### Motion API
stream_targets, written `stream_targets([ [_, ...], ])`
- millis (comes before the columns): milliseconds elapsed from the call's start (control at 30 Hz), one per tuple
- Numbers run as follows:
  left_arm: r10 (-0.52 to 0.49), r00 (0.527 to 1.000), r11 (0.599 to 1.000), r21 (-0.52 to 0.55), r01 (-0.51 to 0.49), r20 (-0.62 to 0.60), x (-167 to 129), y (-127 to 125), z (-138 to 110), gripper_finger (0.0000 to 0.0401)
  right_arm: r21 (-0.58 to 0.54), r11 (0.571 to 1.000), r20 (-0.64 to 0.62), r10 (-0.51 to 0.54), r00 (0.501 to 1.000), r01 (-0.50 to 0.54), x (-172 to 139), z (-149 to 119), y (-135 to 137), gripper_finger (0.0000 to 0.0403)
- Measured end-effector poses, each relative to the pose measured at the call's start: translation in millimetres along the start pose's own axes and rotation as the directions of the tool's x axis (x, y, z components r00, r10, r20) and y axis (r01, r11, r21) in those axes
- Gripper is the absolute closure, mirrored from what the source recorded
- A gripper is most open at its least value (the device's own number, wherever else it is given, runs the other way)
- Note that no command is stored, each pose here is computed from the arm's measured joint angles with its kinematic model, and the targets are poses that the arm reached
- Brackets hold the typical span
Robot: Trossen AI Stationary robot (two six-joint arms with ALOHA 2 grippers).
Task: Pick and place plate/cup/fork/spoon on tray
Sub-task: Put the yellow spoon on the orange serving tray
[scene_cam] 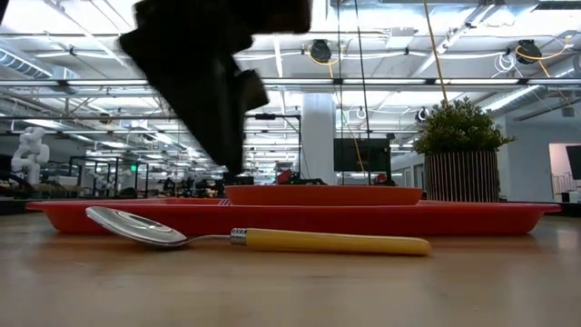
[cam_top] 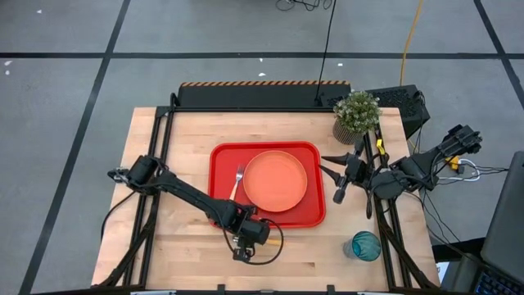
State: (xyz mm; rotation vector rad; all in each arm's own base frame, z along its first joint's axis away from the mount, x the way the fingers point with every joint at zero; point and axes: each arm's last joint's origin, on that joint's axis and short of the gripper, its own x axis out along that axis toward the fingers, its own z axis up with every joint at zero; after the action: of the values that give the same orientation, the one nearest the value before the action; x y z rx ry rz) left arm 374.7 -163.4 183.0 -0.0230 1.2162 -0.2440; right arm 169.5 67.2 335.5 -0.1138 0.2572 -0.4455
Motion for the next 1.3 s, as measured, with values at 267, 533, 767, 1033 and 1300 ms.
stream_targets([
  [267, 0.033, 0.997, 0.999, -0.011, -0.034, -0.068, 39, 6, -5, 0.0283, -0.004, 1.000, -0.001, 0.000, 1.000, 0.000, 0, 0, 0, 0.0293],
  [533, 0.066, 0.997, 0.998, -0.011, -0.067, -0.040, 41, 7, -3, 0.0283, -0.006, 1.000, -0.002, 0.000, 1.000, 0.000, 0, 0, 0, 0.0293],
  [767, 0.075, 0.995, 0.997, 0.001, -0.075, -0.067, 54, 4, -7, 0.0294, -0.009, 1.000, -0.001, 0.000, 1.000, 0.000, 0, 0, 0, 0.0293],
  [1033, 0.074, 0.992, 0.997, -0.023, -0.076, -0.103, 53, 3, -11, 0.0371, -0.010, 1.000, -0.002, 0.000, 1.000, 0.000, 0, 0, 0, 0.0293],
  [1300, -0.009, 0.980, 1.000, -0.005, 0.008, -0.197, 21, -11, -6, 0.0371, -0.022, 1.000, -0.005, 0.000, 1.000, 0.000, 0, -1, 0, 0.0293],
])
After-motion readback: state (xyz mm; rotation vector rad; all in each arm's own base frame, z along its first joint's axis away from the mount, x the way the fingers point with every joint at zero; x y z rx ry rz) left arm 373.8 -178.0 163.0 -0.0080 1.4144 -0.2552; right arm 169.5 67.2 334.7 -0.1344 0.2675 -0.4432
